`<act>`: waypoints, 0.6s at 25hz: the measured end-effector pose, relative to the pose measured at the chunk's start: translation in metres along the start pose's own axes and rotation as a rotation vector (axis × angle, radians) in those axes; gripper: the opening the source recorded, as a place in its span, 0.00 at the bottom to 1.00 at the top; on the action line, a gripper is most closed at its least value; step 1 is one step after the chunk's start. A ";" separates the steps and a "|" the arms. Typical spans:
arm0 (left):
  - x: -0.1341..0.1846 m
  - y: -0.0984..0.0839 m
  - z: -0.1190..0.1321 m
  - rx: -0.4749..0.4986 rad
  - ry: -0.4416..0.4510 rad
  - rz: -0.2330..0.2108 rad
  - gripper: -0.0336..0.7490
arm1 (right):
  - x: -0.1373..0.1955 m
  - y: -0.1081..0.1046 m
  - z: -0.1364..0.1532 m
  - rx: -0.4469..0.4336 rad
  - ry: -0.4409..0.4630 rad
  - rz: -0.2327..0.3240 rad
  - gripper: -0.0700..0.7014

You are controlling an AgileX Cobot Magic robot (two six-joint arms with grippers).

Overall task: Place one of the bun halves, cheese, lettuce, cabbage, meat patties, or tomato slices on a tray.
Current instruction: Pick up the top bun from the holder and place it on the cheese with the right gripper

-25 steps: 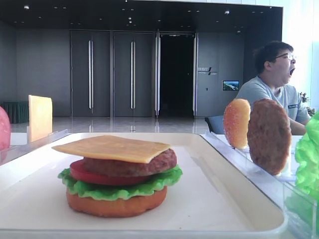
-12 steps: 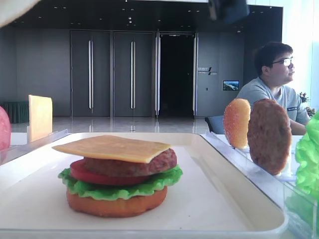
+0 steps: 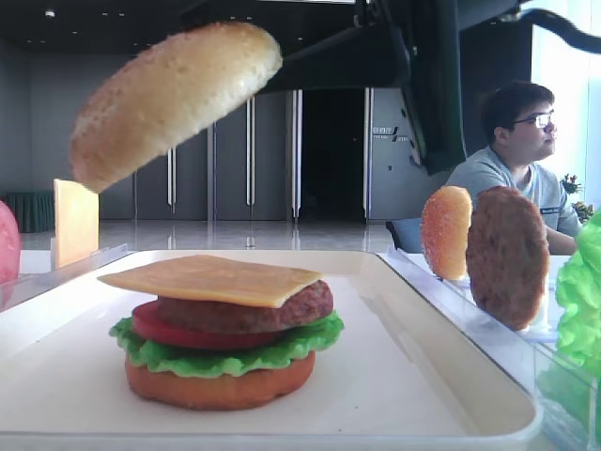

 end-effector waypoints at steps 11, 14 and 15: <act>0.000 0.000 0.000 -0.001 0.000 0.000 0.54 | -0.002 -0.028 0.002 0.066 -0.017 -0.018 0.35; 0.000 0.000 0.000 -0.001 0.000 0.000 0.54 | -0.003 -0.035 0.001 0.080 -0.021 -0.010 0.35; 0.000 0.000 0.000 -0.001 0.000 0.000 0.54 | -0.003 -0.036 0.001 0.084 -0.021 -0.010 0.35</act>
Point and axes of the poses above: a point on each arm's last joint axis where the gripper is mounted, z pointing out along that axis toward the gripper, y along the wrist's bending axis when the last joint is at zero, x = y × z, the point moved 4 cm from there along z, pointing out along that axis toward the gripper, and after that the axes turned 9 degrees about -z, right-handed, at the moved point
